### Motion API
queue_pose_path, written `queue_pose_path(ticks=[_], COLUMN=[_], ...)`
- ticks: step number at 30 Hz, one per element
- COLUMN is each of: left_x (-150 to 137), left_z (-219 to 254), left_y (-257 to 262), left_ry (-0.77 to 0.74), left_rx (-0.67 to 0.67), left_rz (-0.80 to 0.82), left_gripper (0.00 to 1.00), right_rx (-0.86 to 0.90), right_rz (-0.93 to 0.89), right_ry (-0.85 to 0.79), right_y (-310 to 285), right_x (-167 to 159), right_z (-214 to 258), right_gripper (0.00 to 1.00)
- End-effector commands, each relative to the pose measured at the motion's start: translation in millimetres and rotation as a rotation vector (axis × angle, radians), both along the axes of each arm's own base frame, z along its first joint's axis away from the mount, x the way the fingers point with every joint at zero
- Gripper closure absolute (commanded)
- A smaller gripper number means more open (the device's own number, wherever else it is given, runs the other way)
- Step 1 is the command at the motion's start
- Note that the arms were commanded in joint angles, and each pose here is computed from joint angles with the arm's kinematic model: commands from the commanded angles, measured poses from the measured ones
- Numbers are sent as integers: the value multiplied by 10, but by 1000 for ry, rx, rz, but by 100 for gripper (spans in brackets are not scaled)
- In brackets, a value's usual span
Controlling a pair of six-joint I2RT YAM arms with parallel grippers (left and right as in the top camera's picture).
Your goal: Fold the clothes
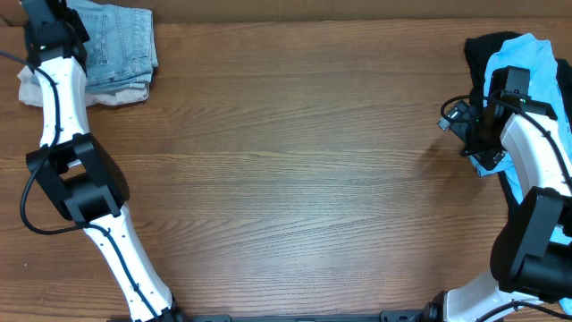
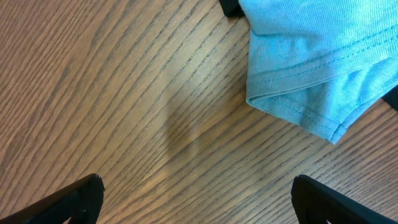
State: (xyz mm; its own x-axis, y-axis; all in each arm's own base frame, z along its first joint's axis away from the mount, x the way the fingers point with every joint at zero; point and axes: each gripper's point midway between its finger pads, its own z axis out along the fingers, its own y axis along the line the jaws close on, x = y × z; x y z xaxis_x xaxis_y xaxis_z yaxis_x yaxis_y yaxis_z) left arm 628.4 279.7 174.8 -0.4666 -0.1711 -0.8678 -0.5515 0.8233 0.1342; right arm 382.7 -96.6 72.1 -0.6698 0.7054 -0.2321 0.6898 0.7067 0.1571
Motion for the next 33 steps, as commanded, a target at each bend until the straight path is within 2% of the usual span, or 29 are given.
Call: queue_pose_path(ticks=[1, 5, 8, 11, 12, 17, 21, 22, 24, 26, 30, 33], left_x=[-97, -112, -48, 43, 52, -12, -180, -211, -295, -371, -551, -637], left_z=[428, 510, 453, 314, 264, -114, -385, -445, -537, -597, -717, -793], left_y=[50, -31, -272, -560, -614, -505, -186, -133, 11, 130, 325, 412], left_ry=[-51, -64, -57, -38, -27, 61, 133, 146, 168, 182, 220, 230], left_rx=[40, 15, -60, -146, -165, -166, -139, -138, -139, -149, -178, -210], left_rz=[31, 29, -51, -182, -204, -153, -41, -26, 9, 30, 63, 63], left_gripper=[44, 39, 46, 37, 37, 36, 44, 49, 66, 75, 79, 75], right_rx=[-12, -12, -12, -12, -12, -12, -12, -12, -12, -12, -12, -12], right_rz=[3, 3, 3, 3, 3, 3, 3, 3, 3, 3, 3, 3], right_ry=[-34, -34, -34, -34, -34, -34, -34, -34, -34, -34, -34, -34], right_y=[-21, -21, -21, -21, -21, -21, -21, -21, -21, -21, -21, -21], right_x=[84, 84, 84, 84, 84, 84, 84, 84, 84, 84, 84, 84], right_z=[109, 109, 109, 109, 109, 109, 109, 109, 109, 109, 109, 109], right_gripper=[0, 0, 0, 0, 0, 0, 0, 0, 0, 0, 0, 0])
